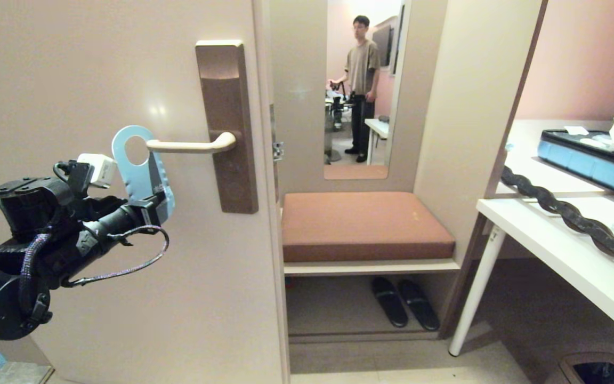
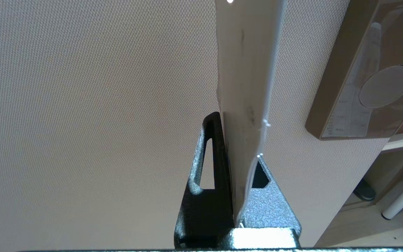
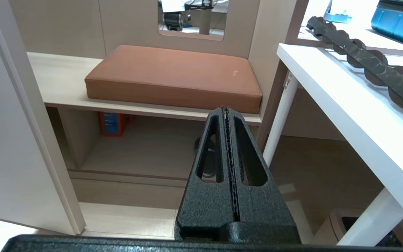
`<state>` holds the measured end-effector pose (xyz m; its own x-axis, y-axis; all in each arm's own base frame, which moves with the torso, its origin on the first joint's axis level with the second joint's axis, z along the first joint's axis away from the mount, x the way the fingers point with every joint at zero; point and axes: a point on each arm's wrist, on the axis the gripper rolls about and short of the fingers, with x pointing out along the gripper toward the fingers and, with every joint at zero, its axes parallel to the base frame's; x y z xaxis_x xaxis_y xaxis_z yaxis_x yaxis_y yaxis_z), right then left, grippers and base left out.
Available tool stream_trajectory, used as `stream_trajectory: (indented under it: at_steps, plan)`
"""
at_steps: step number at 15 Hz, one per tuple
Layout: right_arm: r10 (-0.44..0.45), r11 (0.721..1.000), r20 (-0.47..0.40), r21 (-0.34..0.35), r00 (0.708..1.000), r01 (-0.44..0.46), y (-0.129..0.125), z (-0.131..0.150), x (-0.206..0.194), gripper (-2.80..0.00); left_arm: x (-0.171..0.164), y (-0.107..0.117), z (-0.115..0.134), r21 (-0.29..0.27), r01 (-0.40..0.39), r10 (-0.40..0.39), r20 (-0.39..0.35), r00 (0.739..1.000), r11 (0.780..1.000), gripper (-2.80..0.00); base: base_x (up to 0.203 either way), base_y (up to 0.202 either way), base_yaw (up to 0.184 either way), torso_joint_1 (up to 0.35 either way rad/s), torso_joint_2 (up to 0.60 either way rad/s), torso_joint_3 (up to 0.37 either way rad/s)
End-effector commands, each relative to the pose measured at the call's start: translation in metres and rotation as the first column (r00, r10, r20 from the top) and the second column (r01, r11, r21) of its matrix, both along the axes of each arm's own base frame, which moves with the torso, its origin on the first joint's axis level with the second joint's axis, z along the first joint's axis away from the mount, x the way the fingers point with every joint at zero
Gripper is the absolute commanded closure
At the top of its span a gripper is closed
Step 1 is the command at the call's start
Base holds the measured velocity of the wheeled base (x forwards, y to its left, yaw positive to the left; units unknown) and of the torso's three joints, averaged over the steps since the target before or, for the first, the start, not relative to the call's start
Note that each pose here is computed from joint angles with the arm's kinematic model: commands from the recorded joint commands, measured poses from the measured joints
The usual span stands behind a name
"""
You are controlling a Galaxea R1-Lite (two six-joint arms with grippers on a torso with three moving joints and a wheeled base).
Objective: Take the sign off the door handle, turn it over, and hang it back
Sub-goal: Hang the sign back with the other side facing out
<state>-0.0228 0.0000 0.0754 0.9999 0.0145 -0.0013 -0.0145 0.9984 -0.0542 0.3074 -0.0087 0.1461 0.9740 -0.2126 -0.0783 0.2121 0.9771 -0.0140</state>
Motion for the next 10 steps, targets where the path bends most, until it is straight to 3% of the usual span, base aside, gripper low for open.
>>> stream_trajectory:
  at_steps: [1, 6, 10]
  plan:
    - [0.001, 1.000, 0.001, -0.001, 1.000, -0.001, 0.000, 0.000, 0.000, 0.00, -0.001, 0.000, 0.001, -0.001, 0.000, 0.000, 0.008, 1.000, 1.000, 0.00, 0.000, 0.000, 0.000, 0.000, 0.00, 0.000]
    - [0.001, 1.000, 0.001, -0.001, 1.000, -0.001, 0.000, 0.000, 0.000, 0.00, 0.007, 0.000, 0.012, -0.004, 0.002, -0.002, 0.054, 0.999, 1.000, 0.00, 0.000, 0.000, 0.000, 0.000, 0.00, 0.000]
    - [0.001, 1.000, 0.001, -0.001, 1.000, -0.001, 0.000, 0.000, 0.000, 0.00, 0.010, -0.002, 0.007, -0.001, 0.008, -0.008, 0.040, 0.999, 1.000, 0.00, 0.000, 0.000, 0.000, 0.000, 0.00, 0.000]
